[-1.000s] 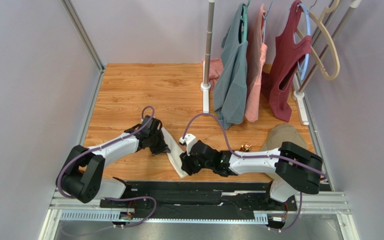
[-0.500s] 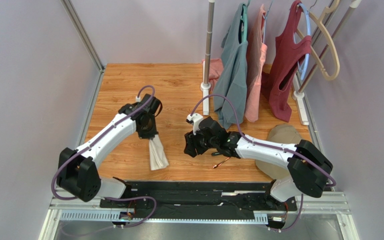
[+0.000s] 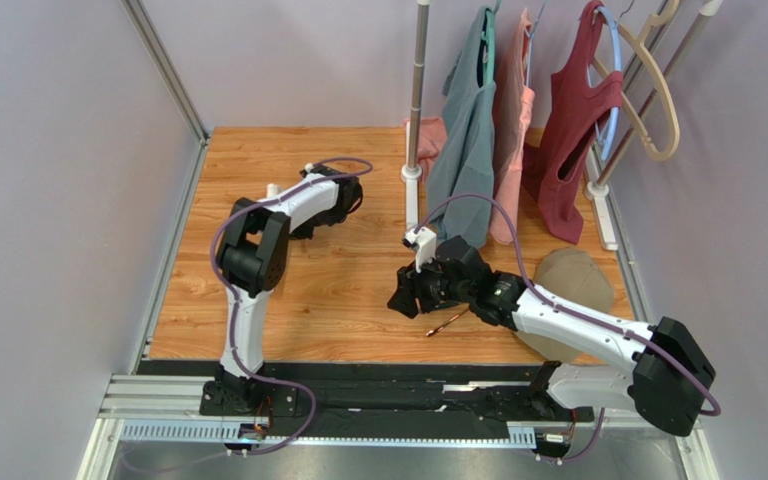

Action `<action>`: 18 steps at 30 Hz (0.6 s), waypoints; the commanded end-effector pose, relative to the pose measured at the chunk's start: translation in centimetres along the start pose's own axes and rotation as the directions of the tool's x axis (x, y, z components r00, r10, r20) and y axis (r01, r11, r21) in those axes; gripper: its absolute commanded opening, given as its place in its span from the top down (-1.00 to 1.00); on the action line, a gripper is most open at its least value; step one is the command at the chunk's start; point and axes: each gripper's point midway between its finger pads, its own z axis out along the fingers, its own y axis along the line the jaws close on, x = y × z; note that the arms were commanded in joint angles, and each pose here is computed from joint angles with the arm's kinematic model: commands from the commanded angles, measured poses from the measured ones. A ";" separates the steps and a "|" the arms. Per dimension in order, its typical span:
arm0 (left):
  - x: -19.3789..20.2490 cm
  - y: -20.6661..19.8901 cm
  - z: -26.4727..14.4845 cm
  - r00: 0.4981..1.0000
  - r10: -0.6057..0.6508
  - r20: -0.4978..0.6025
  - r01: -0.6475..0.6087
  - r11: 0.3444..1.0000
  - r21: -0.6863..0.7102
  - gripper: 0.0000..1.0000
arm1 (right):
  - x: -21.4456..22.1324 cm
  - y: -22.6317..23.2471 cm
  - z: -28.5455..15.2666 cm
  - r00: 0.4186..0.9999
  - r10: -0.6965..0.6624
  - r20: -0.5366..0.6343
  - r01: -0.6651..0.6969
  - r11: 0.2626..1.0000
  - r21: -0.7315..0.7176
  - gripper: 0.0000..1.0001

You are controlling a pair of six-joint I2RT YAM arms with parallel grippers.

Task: Fold the napkin into a case and place the utensils inside
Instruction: Turn over the smaller rectangle-folded napkin at the center of the board.

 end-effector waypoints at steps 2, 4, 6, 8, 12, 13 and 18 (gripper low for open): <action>-2.0 5.2 -2.5 0.953 0.303 0.014 -0.280 0.897 -0.343 1.00 | 0.3 -0.7 -1.8 0.999 -0.003 0.037 0.003 1.000 -0.016 -0.04; -2.7 2.9 -2.9 0.928 0.371 0.025 -0.337 0.869 -0.361 1.00 | 0.5 -1.3 -2.0 0.999 -0.012 0.043 0.012 1.000 -0.001 -0.04; -3.3 1.0 -3.7 0.922 0.383 0.051 -0.342 0.871 -0.353 1.00 | 0.6 -1.5 -2.1 0.999 -0.017 0.047 0.016 1.000 0.009 -0.06; -3.5 -1.2 -3.5 0.908 0.415 0.046 -0.374 0.857 -0.354 1.00 | 0.6 -1.5 -2.3 0.998 -0.019 0.056 0.019 1.000 0.008 -0.06; -2.8 -4.2 -3.2 0.902 0.430 0.021 -0.403 0.860 -0.312 1.00 | 0.5 -1.5 -2.6 0.998 -0.014 0.063 0.013 1.000 0.017 -0.07; -2.6 -4.7 -3.2 0.906 0.423 0.020 -0.398 0.866 -0.303 1.00 | 0.5 -1.7 -2.6 0.998 -0.011 0.066 0.009 1.000 0.025 -0.07; -1.9 -5.0 -4.0 0.930 0.365 0.047 -0.339 0.900 -0.273 0.74 | 0.8 -1.6 -2.6 0.998 0.003 0.061 -0.004 1.000 0.021 -0.08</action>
